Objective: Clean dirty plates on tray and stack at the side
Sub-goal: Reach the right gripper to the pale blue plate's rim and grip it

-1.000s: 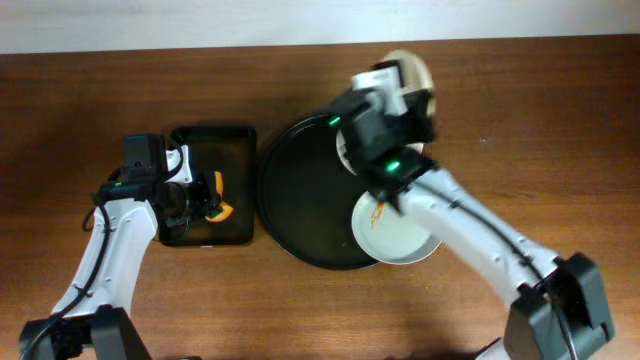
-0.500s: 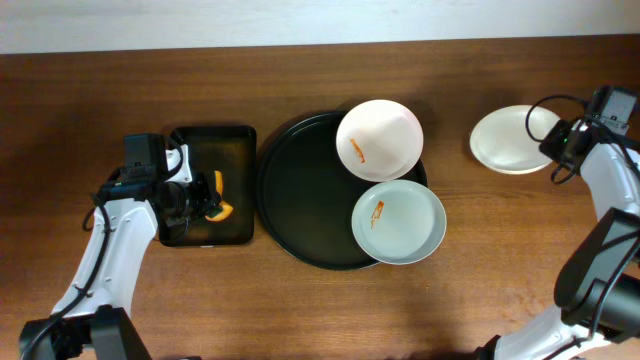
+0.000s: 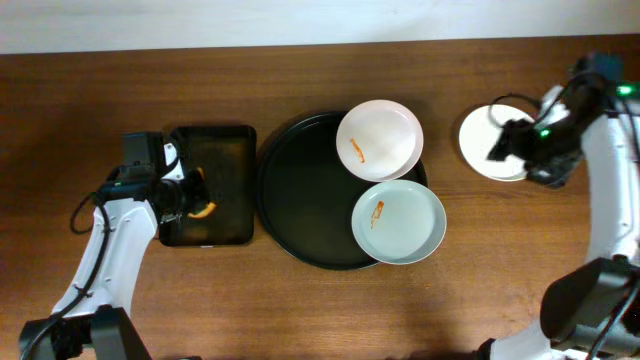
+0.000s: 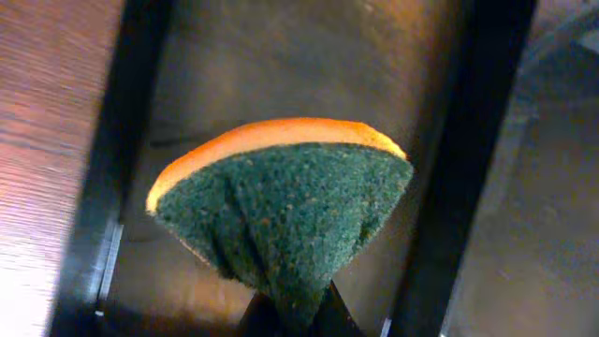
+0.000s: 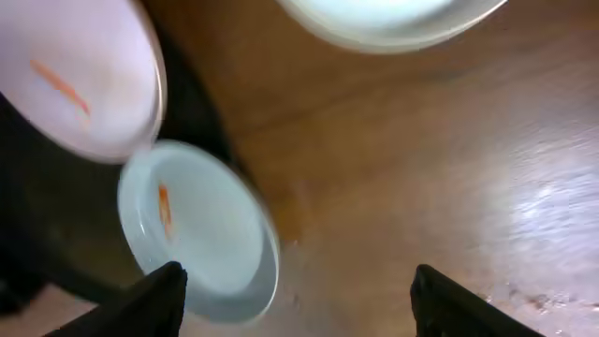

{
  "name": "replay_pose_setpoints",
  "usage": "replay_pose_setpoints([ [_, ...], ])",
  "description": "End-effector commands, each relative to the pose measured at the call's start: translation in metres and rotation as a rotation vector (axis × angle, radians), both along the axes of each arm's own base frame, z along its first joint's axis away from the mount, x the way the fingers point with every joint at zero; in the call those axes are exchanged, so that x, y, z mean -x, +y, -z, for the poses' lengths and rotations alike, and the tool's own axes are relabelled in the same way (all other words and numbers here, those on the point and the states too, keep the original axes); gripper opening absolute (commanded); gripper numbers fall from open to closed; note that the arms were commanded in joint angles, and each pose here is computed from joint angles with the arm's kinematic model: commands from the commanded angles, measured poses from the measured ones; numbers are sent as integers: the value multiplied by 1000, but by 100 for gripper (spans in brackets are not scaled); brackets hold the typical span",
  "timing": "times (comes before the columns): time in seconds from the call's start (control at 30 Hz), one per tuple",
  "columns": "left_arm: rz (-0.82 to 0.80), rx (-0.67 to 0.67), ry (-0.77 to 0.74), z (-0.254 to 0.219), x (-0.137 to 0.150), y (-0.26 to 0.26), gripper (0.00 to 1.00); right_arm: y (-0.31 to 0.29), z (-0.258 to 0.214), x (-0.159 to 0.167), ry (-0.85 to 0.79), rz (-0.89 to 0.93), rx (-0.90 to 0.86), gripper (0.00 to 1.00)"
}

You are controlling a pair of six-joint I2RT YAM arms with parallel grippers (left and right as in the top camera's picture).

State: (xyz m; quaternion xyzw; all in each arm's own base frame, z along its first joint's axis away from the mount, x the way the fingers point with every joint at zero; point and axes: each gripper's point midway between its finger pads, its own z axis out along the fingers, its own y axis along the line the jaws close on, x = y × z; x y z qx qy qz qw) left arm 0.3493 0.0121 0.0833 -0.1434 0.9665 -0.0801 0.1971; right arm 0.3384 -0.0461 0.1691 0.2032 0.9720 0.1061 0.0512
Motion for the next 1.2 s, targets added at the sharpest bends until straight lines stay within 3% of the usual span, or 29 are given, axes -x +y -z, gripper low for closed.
replay_pose_setpoints([
  [0.0, 30, -75, 7, 6, -4, 11, 0, 31, 39, 22, 108, -100, -29, 77],
  [0.17, 79, -70, 39, 22, -6, -6, 0, 71, 104, 47, 183, -172, -43, 76],
  [0.43, 115, -79, 36, 22, -6, -12, 1, 95, 156, 82, 232, -162, -128, 60],
  [0.6, 115, -79, 36, 22, -6, -12, 1, 108, 151, 74, 160, -203, -199, 56],
  [0.9, 115, -79, 37, 22, -6, -12, 1, 115, 109, 60, -31, -295, -211, 60],
  [1.03, 115, -78, 40, 22, -5, -12, 1, 106, 118, 63, -24, -242, -215, 60],
  [1.17, 115, -78, 39, 22, -6, -12, 1, 99, 129, 71, -58, -168, -355, 60],
])
